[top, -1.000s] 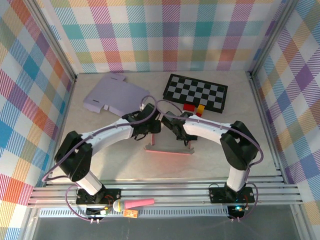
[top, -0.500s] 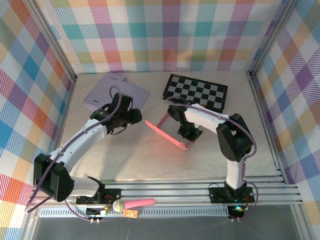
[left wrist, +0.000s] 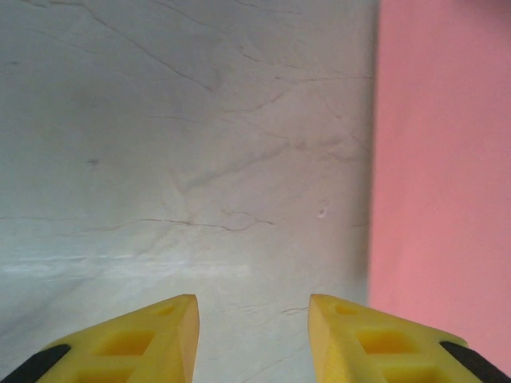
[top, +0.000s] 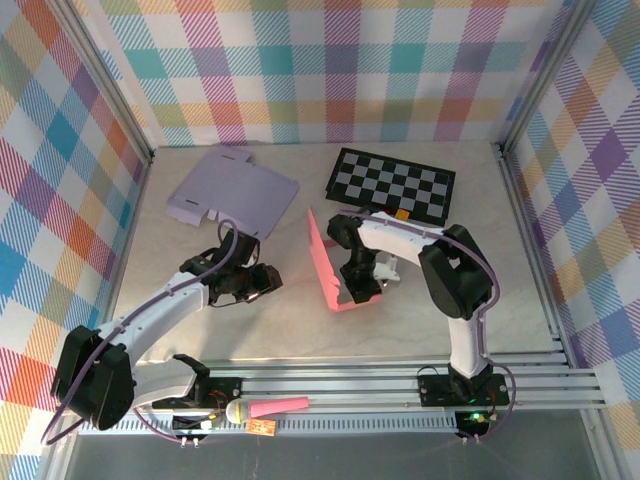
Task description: Fold the paper box
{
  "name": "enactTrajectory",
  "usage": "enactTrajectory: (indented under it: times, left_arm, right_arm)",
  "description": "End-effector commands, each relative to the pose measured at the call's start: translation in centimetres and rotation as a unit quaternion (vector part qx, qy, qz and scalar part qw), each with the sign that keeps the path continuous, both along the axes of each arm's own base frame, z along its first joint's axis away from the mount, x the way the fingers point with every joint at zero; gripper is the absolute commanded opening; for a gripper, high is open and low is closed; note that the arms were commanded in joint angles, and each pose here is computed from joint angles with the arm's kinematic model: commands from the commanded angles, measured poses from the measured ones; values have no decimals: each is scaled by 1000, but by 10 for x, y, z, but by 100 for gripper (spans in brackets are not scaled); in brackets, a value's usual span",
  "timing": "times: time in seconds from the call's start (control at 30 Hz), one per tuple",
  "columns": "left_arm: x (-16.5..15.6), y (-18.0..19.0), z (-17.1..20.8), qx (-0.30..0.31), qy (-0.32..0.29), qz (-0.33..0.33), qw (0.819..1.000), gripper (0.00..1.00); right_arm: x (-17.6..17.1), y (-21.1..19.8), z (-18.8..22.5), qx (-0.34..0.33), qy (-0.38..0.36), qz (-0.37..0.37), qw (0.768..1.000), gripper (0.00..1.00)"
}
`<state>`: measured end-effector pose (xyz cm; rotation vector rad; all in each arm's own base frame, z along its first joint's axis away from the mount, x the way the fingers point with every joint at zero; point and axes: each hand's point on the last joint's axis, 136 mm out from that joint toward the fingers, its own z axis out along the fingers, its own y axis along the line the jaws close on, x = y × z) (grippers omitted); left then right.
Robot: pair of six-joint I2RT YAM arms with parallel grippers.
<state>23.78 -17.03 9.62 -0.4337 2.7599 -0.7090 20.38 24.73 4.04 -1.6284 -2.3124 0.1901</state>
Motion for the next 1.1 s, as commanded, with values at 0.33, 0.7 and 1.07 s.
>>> enactTrajectory:
  times: [0.33, 0.7, 1.07]
  left_arm:
    - [36, -34, -1, -39, -13, -18, 999, 40]
    - [49, -36, 19, -30, -37, -21, 999, 40]
    - [55, -40, 23, -28, -40, -23, 999, 41]
  right_arm:
    - [-4, 45, 20, 82, -19, -8, 996, 52]
    - [72, 38, 138, 141, -341, 345, 863, 57]
    - [54, 110, 175, 279, -363, 597, 659, 61]
